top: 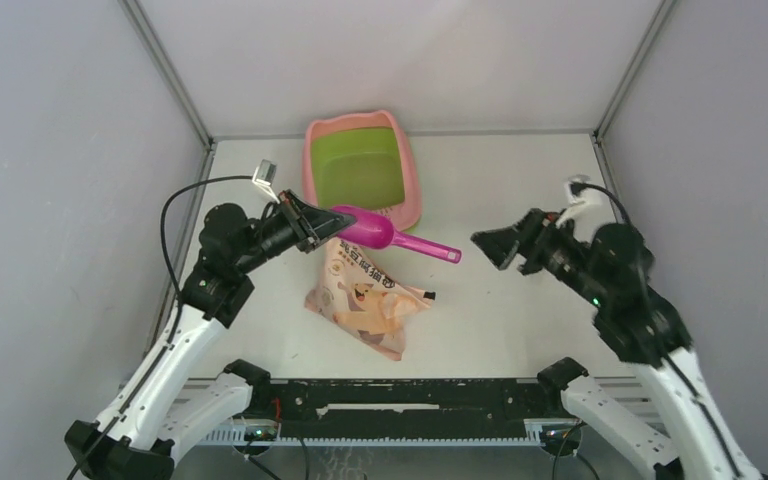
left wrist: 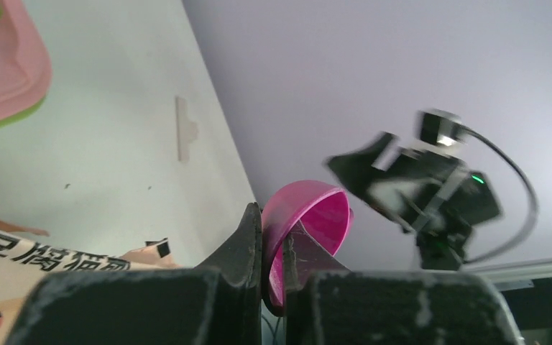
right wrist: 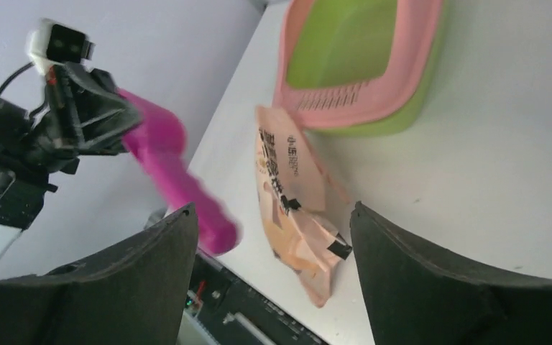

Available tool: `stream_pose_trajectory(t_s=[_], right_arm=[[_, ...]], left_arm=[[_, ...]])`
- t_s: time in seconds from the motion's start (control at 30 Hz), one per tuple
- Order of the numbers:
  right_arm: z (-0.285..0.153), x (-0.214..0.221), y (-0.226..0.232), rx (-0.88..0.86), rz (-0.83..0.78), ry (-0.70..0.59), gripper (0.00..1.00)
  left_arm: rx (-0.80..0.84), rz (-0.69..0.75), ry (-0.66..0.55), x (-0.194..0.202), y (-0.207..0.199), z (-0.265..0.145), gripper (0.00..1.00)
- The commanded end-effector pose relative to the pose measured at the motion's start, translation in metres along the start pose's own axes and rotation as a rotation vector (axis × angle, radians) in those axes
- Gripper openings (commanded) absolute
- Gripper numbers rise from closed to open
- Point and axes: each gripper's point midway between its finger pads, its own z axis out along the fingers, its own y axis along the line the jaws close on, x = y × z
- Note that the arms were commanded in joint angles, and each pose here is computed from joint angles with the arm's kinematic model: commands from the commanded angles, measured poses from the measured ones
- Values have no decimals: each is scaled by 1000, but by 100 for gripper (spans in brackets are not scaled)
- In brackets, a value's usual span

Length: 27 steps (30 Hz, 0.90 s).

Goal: Fill the litter box with clean litter
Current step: Pick up the spatula from the center of the board.

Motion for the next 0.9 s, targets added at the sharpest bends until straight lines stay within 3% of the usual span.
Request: stream_pose_trajectory(t_s=[0.0, 0.27, 0.87], right_arm=[[14, 25, 31, -339, 201, 152, 82], [8, 18, 47, -567, 268, 153, 78], [10, 9, 72, -688, 356, 147, 74]], left_arm=[[176, -4, -31, -7, -40, -12, 0], [210, -119, -44, -7, -27, -5, 0], [168, -173, -62, -10, -5, 9, 0]])
